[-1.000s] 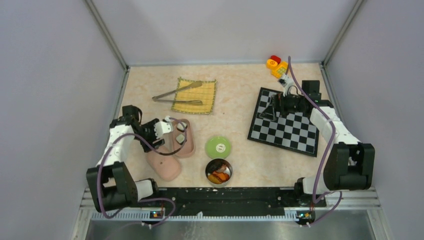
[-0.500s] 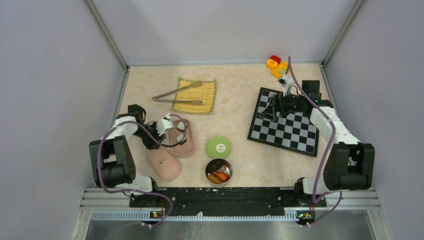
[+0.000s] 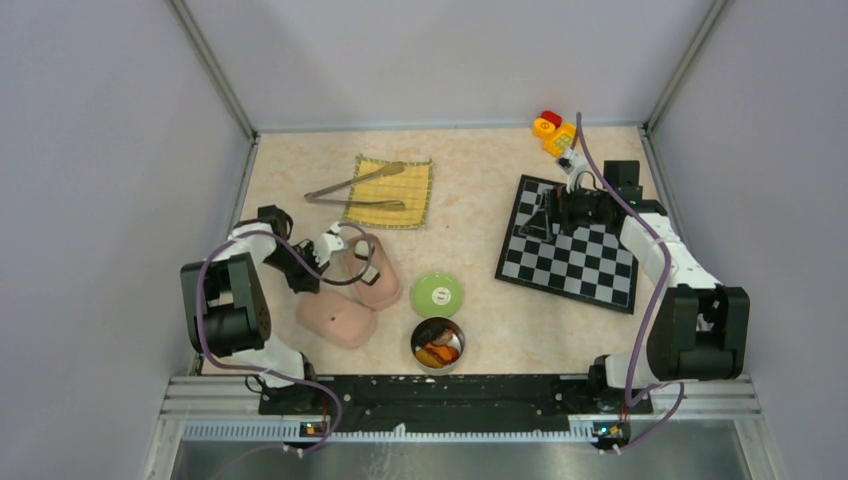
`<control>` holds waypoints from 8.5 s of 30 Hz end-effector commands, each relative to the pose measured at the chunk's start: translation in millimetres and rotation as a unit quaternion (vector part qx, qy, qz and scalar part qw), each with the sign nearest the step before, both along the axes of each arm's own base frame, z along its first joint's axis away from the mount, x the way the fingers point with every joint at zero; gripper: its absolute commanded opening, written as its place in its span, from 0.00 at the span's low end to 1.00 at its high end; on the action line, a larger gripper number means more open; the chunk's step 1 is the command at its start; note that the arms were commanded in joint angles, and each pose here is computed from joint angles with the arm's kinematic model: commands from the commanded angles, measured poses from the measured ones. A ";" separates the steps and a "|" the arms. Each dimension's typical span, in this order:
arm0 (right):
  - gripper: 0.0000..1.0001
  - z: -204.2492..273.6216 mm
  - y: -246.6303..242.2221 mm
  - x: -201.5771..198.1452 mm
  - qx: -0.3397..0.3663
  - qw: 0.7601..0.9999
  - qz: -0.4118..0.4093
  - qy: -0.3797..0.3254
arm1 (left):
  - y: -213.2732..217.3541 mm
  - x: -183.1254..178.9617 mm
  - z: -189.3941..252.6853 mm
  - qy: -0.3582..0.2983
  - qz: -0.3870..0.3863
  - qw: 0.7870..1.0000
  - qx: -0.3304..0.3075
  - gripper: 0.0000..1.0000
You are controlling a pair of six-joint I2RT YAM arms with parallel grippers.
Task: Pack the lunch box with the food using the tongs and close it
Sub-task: Pick up the box lid from the center of the board, then adjust the box lid.
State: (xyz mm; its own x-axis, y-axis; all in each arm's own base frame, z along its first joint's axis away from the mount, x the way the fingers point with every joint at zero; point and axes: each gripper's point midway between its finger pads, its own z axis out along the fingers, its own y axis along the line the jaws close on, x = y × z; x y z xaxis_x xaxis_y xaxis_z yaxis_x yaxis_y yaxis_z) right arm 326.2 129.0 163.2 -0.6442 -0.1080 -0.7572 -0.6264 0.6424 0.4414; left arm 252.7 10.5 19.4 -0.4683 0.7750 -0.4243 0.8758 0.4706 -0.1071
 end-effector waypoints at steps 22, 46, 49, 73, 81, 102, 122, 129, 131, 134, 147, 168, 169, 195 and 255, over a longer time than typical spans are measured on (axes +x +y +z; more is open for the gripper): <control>0.96 58.9 103.4 -23.2 0.107 0.985 0.121 -0.056 | -41.9 1.4 121.4 -0.175 -0.065 0.980 -0.076 0.00; 0.83 41.2 331.7 -81.4 0.293 0.901 0.318 0.027 | -59.5 -9.0 136.1 -0.220 -0.105 0.966 -0.085 0.00; 0.81 34.4 347.4 -84.4 0.289 0.901 0.324 0.017 | -61.1 -10.6 136.4 -0.219 -0.107 0.966 -0.087 0.00; 0.66 -21.7 404.0 -119.1 0.291 0.874 0.380 0.086 | -67.9 -13.5 138.5 -0.225 -0.118 0.962 -0.099 0.00; 0.56 -22.4 411.0 -128.0 0.304 0.865 0.386 0.099 | -69.8 -14.0 137.6 -0.219 -0.113 0.963 -0.107 0.00; 0.00 117.3 349.8 -97.6 0.333 0.864 0.377 0.007 | -102.9 -0.3 314.6 -0.218 0.084 0.934 -0.269 0.86; 0.00 156.3 233.7 -123.3 0.320 0.833 0.439 -0.104 | -169.5 -54.1 344.8 0.041 0.069 0.857 -0.510 0.66; 0.00 170.2 227.5 -108.6 0.293 0.853 0.410 -0.137 | -178.8 -56.2 338.7 0.014 0.060 0.867 -0.494 0.68; 0.00 161.8 226.1 -80.6 0.202 0.876 0.374 -0.228 | -177.1 -49.4 343.5 -0.006 0.067 0.871 -0.486 0.69; 0.00 145.6 208.6 -62.5 0.076 0.900 0.339 -0.263 | -174.2 -36.3 351.4 -0.038 0.084 0.873 -0.479 0.72; 0.00 170.4 97.1 -22.8 -0.272 0.825 0.219 -0.444 | -163.0 22.7 384.7 -0.160 0.108 0.868 -0.457 0.84; 0.00 154.3 183.2 -134.9 -0.348 0.291 0.248 -0.856 | -212.0 -20.8 324.1 -0.104 0.051 0.888 -0.444 0.73; 0.00 145.8 183.8 -136.1 -0.353 0.281 0.248 -0.858 | -214.9 -23.3 323.0 -0.096 0.049 0.887 -0.448 0.72; 0.00 121.3 207.2 -133.4 -0.393 0.310 0.249 -0.829 | -292.3 -3.3 284.3 -0.111 0.027 0.929 -0.351 0.56; 0.20 125.9 190.3 -183.4 -0.270 0.339 0.286 -0.855 | -298.6 -79.2 265.1 -0.070 -0.159 0.928 -0.330 0.00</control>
State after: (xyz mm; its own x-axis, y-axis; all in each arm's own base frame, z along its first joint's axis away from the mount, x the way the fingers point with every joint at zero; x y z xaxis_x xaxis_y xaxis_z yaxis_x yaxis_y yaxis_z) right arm 143.1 326.4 252.7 0.9415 -0.2156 0.2591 0.2101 -0.2258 -0.9512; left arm 179.1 -296.2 270.8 -0.1483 0.4310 -0.8901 0.9878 0.0207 -0.1546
